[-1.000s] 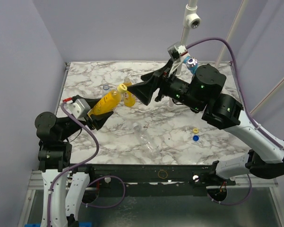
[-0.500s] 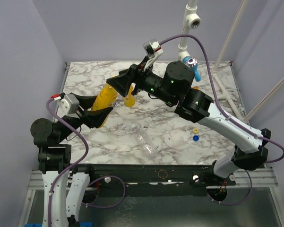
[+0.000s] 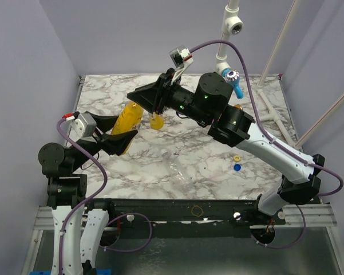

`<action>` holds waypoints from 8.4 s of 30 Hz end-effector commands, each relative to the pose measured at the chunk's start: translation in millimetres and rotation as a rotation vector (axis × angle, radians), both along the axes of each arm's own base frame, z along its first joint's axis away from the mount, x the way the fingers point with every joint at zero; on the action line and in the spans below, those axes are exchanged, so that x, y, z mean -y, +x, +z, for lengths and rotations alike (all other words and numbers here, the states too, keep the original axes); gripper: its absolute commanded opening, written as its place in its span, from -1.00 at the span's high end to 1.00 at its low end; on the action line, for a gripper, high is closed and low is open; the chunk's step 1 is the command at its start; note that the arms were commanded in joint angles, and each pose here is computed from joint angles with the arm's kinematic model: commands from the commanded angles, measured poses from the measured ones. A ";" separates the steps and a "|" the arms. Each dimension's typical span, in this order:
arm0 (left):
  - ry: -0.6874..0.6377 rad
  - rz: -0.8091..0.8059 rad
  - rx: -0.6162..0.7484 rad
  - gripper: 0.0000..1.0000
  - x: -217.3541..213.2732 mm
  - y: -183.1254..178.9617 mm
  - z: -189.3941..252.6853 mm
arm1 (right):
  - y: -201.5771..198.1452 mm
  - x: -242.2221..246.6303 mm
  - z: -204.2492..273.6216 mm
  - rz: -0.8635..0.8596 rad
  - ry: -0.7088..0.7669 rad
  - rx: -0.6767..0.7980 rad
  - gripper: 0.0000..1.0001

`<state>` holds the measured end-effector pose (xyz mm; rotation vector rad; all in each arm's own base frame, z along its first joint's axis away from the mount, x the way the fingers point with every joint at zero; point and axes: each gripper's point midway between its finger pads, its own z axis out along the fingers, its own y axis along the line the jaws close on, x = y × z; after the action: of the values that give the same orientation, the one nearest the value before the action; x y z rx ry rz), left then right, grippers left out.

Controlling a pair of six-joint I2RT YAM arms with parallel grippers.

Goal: Unscrew the bottle caps
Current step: Unscrew the bottle cap from the plastic bottle.

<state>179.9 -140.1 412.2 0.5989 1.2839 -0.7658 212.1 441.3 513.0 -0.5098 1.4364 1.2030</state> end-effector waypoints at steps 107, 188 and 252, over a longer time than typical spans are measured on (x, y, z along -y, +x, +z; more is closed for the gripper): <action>0.113 -0.052 0.095 1.00 23.4 12.8 31.2 | -21.0 3.4 25.9 0.069 0.030 0.066 0.60; 0.075 -0.578 -0.134 1.00 69.6 -45.1 27.5 | -118.6 19.8 32.6 0.571 -0.018 0.490 0.99; 0.100 0.064 0.037 1.00 26.0 65.5 17.0 | 31.5 5.0 -4.2 0.025 -0.057 -0.001 0.21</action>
<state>244.4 -169.5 418.2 0.6964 1.3134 -0.6374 242.9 436.0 494.0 -0.5713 1.5389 1.1681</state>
